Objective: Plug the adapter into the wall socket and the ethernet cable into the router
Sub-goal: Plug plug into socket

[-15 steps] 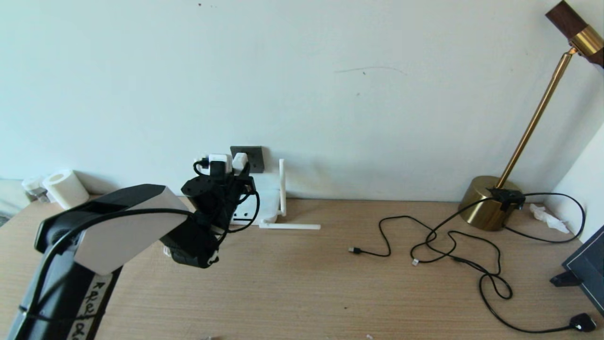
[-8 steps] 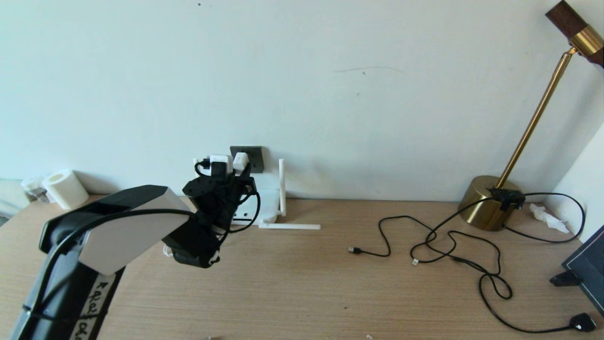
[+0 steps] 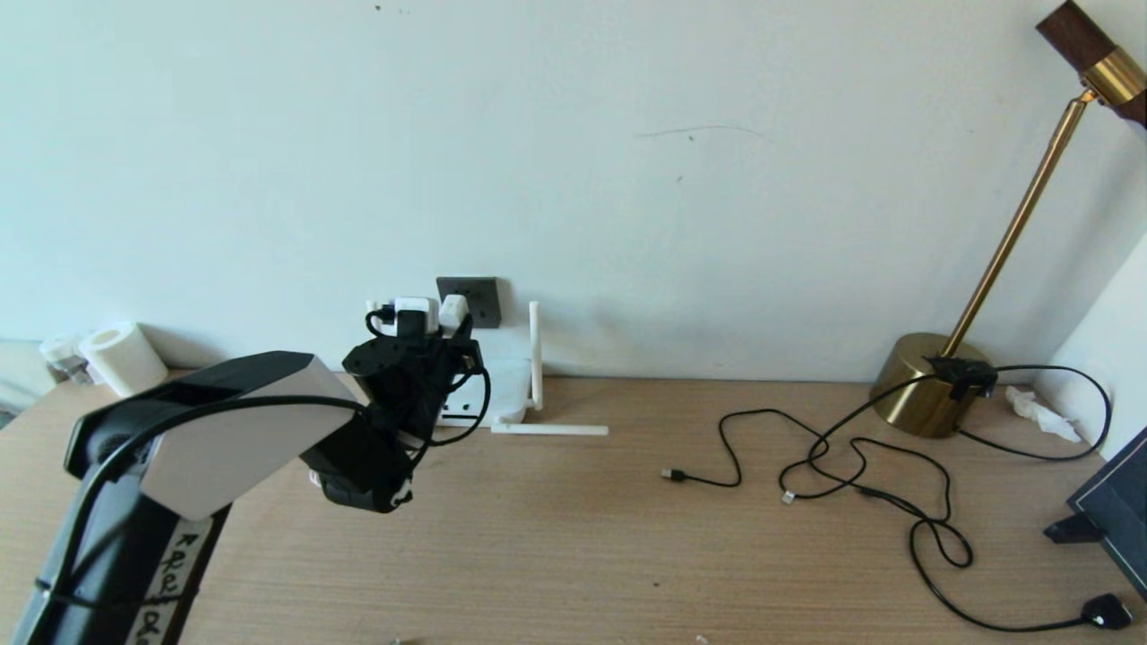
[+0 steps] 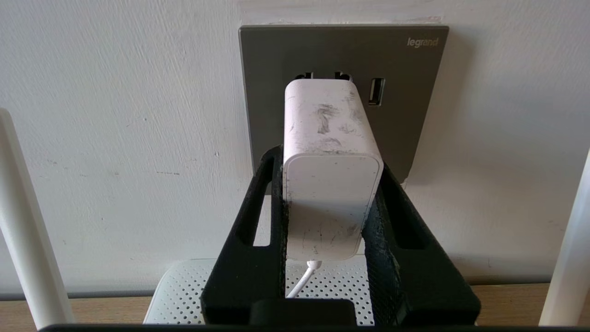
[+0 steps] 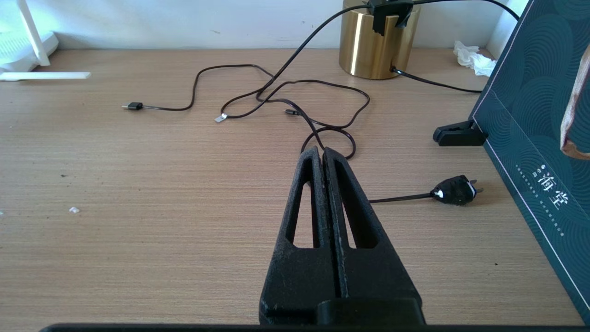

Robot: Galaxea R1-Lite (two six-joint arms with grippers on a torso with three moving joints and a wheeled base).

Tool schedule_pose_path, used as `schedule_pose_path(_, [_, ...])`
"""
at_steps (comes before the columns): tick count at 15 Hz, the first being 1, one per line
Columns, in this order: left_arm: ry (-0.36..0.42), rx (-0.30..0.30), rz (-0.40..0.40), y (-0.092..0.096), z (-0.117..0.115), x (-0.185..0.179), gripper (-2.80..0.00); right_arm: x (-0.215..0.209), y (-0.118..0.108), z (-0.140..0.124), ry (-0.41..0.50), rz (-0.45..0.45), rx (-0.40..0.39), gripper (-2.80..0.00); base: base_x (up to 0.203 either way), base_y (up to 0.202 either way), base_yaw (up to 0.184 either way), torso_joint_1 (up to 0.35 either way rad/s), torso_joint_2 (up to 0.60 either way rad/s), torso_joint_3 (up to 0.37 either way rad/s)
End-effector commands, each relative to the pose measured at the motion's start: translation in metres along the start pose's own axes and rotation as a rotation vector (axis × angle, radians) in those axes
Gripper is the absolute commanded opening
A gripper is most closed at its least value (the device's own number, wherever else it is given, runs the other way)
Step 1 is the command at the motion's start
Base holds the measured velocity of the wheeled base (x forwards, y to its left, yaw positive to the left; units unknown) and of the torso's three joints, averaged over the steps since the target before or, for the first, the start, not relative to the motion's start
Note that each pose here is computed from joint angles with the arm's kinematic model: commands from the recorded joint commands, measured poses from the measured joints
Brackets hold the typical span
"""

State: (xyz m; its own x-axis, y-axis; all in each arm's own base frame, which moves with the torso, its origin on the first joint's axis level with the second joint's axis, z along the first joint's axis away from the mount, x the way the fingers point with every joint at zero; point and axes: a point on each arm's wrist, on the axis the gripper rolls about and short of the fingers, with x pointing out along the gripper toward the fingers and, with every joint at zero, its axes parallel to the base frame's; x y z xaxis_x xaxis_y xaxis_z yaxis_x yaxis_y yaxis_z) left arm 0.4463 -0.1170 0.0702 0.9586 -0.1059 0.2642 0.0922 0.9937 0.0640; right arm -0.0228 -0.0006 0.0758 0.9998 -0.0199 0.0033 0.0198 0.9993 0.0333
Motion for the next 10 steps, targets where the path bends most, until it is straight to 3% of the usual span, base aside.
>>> schedule_pose_path(1, [-0.014, 0.0, 0.002, 0.0, 0.0019, 0.0008, -2.8, 0.0, 0.0, 0.0001, -0.001, 0.0, 0.001, -2.8, 0.0, 0.0, 0.0, 0.0, 0.0, 0.0])
schedule_pose_path(10, [-0.02, -0.001, 0.004, -0.0002, -0.0021, 0.004, -2.8, 0.0, 0.0, 0.0001, -0.001, 0.0, 0.001, -2.8, 0.0, 0.0, 0.0, 0.0, 0.0, 0.0])
